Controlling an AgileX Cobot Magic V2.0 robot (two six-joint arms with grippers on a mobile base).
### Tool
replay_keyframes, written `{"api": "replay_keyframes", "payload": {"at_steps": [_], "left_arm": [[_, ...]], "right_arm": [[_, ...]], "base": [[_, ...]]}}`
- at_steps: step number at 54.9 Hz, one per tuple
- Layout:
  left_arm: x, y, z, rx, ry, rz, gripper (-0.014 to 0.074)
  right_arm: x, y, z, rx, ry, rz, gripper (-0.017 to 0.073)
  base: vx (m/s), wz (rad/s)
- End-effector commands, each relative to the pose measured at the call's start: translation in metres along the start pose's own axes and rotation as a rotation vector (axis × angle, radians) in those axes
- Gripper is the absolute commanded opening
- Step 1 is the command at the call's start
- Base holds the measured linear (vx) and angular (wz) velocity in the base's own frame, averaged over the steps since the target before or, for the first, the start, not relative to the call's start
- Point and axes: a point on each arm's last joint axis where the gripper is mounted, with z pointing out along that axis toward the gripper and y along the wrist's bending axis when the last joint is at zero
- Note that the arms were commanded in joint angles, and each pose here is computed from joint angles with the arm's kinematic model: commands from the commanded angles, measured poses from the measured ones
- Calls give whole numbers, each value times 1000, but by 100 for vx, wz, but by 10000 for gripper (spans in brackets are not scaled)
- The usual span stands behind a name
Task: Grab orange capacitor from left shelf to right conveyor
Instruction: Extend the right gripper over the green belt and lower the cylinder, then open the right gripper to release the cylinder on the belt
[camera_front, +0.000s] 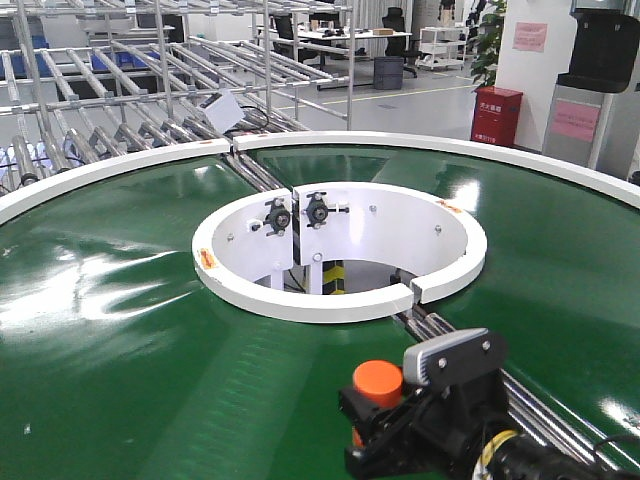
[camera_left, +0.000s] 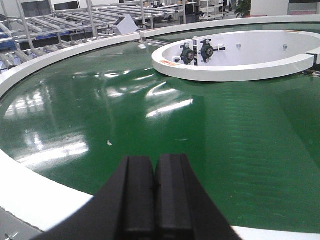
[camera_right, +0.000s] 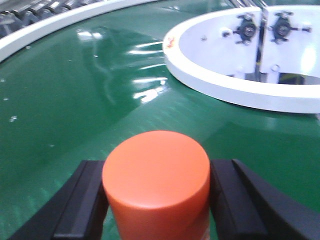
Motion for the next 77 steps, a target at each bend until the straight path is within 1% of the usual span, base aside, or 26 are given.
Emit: {"api": "replay_keyframes", "payload": {"at_steps": [1,6,13,16,19,23,25,38,46,58,66,71,77], "left_arm": [[3,0,1,-1,-63,-5,-6],[3,0,1,-1,-63,-5,-6],[3,0,1,-1,-63,-5,-6],[3,0,1,-1,-63,-5,-6],[3,0,1,-1,-63,-5,-6],[3,0,1,-1,-63,-5,-6],[3,0,1,-1,-63,-5,-6],[3,0,1,-1,-63,-5,-6],[3,0,1,-1,-63,-5,-6],[3,0,1,-1,-63,-5,-6],[3,0,1,-1,-63,-5,-6],[3,0,1,-1,-63,-5,-6],[3,0,1,-1,-63,-5,-6]], "right_arm": [[-17,4,4,-42,-174,-39,327],[-7,3,13,-41,-175,-61,327],[4,4,24,-74,-221,-79,327],[12,5,29,-91,-232,-105,327],[20,4,34,-91,-233,-132,327],[29,3,39,-79,-220,-146,327],[33,2,42,-75,-210,-152,327],[57,-1,52,-65,-149,-138,336],[63,-2,54,-62,-125,-134,408],[67,-2,55,-62,-110,-134,564],[69,-3,56,-52,-88,-137,653],[69,-4,55,-37,-74,-152,682],[61,-4,51,-35,-59,-170,685]], "base": [[0,0],[0,0],[0,0],[0,0],[0,0],[0,0],[0,0],[0,0],[0,0],[0,0],[0,0],[0,0],[0,0]]}}
